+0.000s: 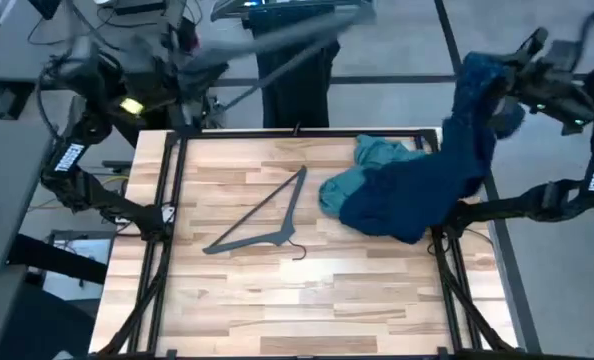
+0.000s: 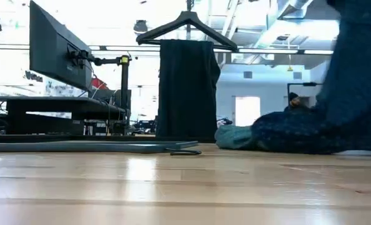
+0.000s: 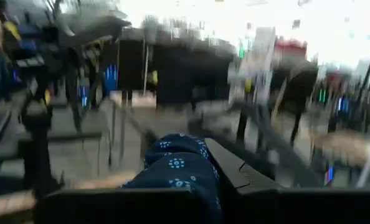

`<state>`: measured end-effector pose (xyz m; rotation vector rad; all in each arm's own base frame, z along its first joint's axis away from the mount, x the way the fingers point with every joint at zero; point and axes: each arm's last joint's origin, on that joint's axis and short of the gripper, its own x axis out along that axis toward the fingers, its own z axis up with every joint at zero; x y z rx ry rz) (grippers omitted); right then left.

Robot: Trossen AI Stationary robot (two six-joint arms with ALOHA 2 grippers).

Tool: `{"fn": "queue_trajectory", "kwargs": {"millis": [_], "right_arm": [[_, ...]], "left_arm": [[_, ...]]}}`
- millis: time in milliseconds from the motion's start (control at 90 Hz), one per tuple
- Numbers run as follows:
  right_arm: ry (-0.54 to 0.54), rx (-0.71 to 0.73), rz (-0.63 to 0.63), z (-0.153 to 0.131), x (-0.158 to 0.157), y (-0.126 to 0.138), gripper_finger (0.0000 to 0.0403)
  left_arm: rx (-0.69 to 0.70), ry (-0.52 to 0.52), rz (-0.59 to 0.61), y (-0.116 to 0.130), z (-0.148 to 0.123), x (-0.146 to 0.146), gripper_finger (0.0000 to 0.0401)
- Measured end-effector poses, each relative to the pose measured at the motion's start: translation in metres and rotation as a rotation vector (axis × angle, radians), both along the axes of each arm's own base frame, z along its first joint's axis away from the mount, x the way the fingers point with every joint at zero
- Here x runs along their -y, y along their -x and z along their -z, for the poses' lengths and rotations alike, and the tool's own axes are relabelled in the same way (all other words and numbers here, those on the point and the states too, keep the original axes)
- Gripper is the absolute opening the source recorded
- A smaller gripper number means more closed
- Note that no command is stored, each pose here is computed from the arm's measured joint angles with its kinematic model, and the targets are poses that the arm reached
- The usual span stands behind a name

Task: Hang clothes
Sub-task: Unhang the blue polo shirt from the rack

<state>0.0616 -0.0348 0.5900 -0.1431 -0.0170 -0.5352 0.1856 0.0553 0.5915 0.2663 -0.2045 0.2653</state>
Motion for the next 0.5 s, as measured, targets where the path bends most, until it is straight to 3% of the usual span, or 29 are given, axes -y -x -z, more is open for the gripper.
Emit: {"fn": "queue_trajectory", "kwargs": {"millis": [222,311,500], "right_arm": [[-0.104,-0.13,-0.004,0.015,0.015,-0.028,0.0],[-0.127,-0.17,-0.003,0.019,0.022,-0.041,0.0],[-0.184,-0.275,-0.004,0.032,0.037,-0.069,0.0]], "left_arm": [[-0.441,0.247,-0.13,-0.03,0.06,-0.013,0.0015],[-0.656,0.322,-0.251,-0.04,0.093,-0.017,0.0015],[-0.948,0.288,-0.466,-0.066,0.168,-0.011,0.0014]]}}
